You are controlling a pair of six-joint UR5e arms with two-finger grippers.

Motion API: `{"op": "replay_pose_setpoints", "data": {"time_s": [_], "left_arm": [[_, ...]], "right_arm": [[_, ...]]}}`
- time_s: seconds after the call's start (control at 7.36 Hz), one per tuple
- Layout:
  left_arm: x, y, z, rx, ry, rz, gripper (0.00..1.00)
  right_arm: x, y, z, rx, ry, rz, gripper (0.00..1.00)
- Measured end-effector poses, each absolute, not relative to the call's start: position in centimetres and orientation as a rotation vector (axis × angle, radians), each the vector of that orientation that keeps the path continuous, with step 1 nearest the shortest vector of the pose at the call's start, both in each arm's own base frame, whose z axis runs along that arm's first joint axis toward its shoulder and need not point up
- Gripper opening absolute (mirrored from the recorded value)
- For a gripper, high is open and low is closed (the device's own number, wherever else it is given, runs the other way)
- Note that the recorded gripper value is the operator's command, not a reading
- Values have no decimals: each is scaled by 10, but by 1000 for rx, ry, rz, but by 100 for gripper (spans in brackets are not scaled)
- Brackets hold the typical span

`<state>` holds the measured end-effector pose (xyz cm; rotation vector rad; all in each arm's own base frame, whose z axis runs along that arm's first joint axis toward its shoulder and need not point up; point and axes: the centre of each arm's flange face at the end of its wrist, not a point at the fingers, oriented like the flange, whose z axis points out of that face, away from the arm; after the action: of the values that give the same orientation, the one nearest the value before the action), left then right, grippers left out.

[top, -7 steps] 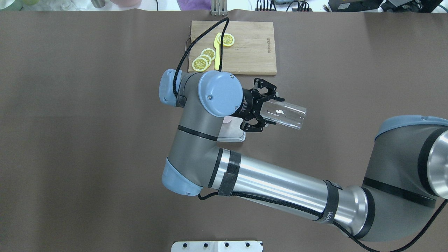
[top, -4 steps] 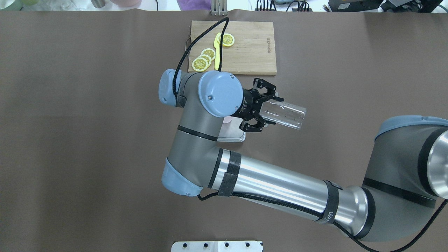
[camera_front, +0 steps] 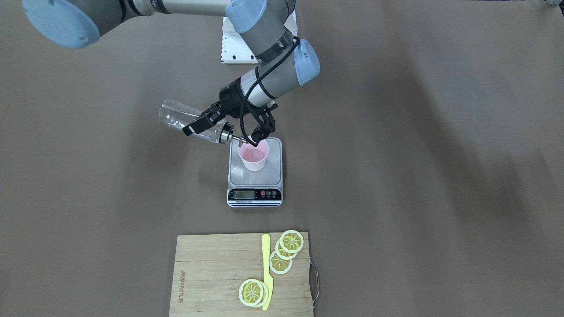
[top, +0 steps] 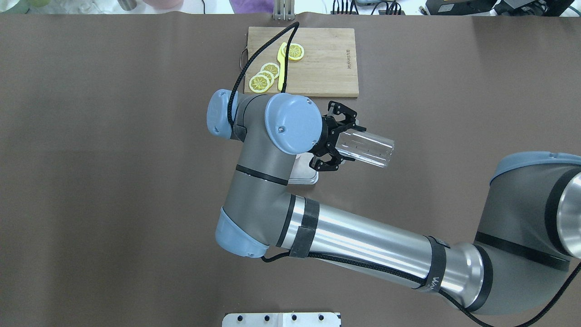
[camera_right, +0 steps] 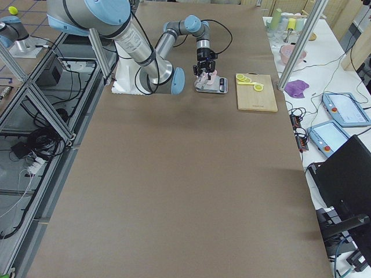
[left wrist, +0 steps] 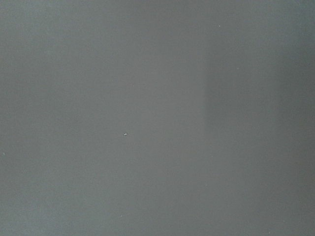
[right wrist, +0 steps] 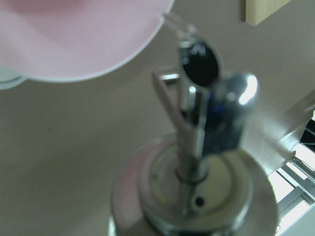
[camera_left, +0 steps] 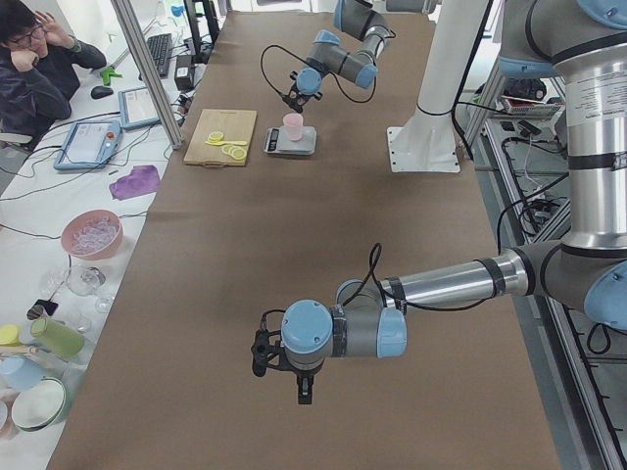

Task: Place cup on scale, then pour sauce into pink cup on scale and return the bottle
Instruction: 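Rotate the sauce bottle upright with the right gripper above the cup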

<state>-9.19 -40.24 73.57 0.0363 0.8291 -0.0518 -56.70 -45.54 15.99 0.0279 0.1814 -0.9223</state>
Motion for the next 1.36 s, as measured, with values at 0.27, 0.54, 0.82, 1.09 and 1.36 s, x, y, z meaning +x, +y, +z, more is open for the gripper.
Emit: {"op": "replay_pose_setpoints", "data": {"time_s": [0.27,0.54,0.82,1.09,1.36], "left_arm": [[-92,-403,735,38,829,-51,98],[-92,-403,734,42,829,-50,98],[-92,-404,733,54,828,-44,98],[-92,-405,732,59,828,-42,98],[-92,-406,730,63,828,-40,98]], "right_arm": [[-552,-447,159,73,146,-921,0],[-534,-438,152,159,79,-917,0],[-510,-425,153,263,-1,-922,0],[-480,-411,147,385,-105,-928,0],[-458,-412,140,469,-215,-902,0]]}}
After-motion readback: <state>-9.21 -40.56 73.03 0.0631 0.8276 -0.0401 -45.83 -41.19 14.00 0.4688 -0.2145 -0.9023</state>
